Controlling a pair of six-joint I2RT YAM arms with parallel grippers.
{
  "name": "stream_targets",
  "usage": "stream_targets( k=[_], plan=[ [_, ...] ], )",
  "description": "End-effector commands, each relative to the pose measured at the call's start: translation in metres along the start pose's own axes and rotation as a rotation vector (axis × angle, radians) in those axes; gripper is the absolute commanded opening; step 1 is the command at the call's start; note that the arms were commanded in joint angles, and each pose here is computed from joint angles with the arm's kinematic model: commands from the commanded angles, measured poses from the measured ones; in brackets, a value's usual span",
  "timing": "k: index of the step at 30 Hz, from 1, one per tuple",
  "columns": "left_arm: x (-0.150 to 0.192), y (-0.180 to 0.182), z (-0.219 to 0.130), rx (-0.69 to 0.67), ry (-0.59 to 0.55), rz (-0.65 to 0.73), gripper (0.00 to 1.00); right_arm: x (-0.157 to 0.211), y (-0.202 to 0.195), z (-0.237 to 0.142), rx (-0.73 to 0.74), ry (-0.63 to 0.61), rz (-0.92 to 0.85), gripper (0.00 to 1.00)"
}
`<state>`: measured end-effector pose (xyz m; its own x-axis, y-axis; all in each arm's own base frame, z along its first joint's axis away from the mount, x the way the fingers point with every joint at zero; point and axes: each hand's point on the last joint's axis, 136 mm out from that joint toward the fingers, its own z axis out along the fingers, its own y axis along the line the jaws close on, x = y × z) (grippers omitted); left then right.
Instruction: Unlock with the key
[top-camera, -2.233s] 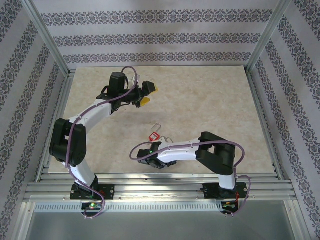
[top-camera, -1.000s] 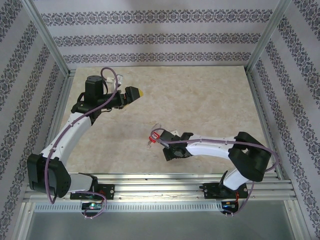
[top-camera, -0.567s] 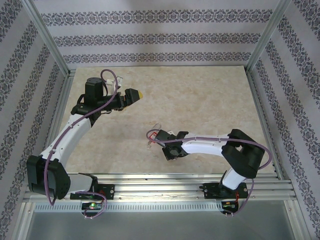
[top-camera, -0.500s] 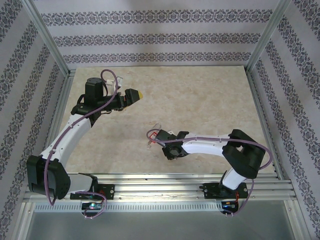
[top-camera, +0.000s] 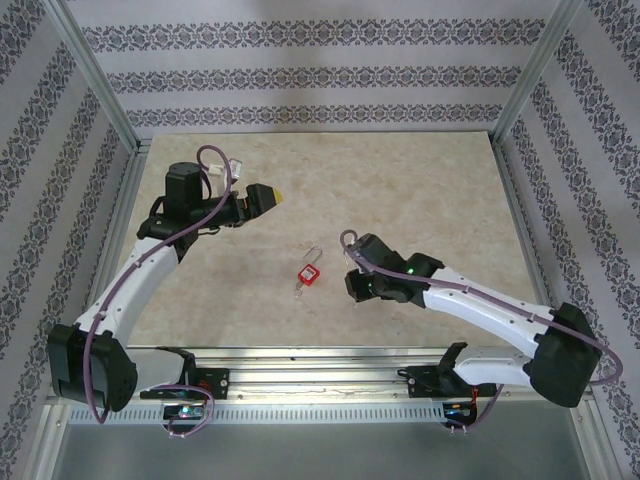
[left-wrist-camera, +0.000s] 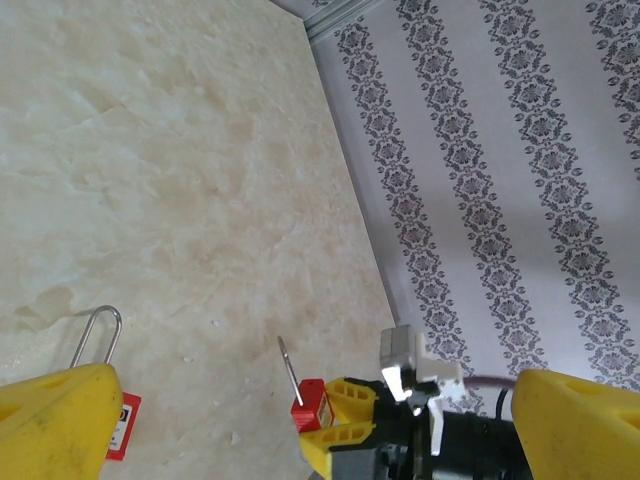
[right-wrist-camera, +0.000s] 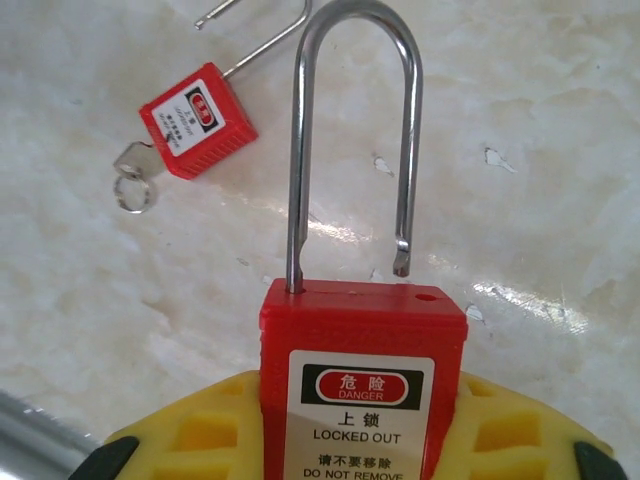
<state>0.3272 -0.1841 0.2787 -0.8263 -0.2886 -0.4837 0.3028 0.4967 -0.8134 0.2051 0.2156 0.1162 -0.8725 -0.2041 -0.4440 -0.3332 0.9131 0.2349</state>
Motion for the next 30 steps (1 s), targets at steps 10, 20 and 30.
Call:
stream_targets(
  k=[10,20,30],
  plan=[
    [0.006,0.011,-0.001,-0.014,-0.005,0.01,1.0,0.028,0.062,0.014,-0.393,0.165,0.087,0.16],
    [0.031,0.014,0.021,0.051,0.058,-0.007,1.0,0.029,0.085,0.011,-0.535,0.195,0.145,0.12],
    [0.07,0.008,0.084,0.311,0.141,-0.124,0.85,0.016,0.093,-0.017,-0.57,0.154,0.1,0.1]
  ],
)
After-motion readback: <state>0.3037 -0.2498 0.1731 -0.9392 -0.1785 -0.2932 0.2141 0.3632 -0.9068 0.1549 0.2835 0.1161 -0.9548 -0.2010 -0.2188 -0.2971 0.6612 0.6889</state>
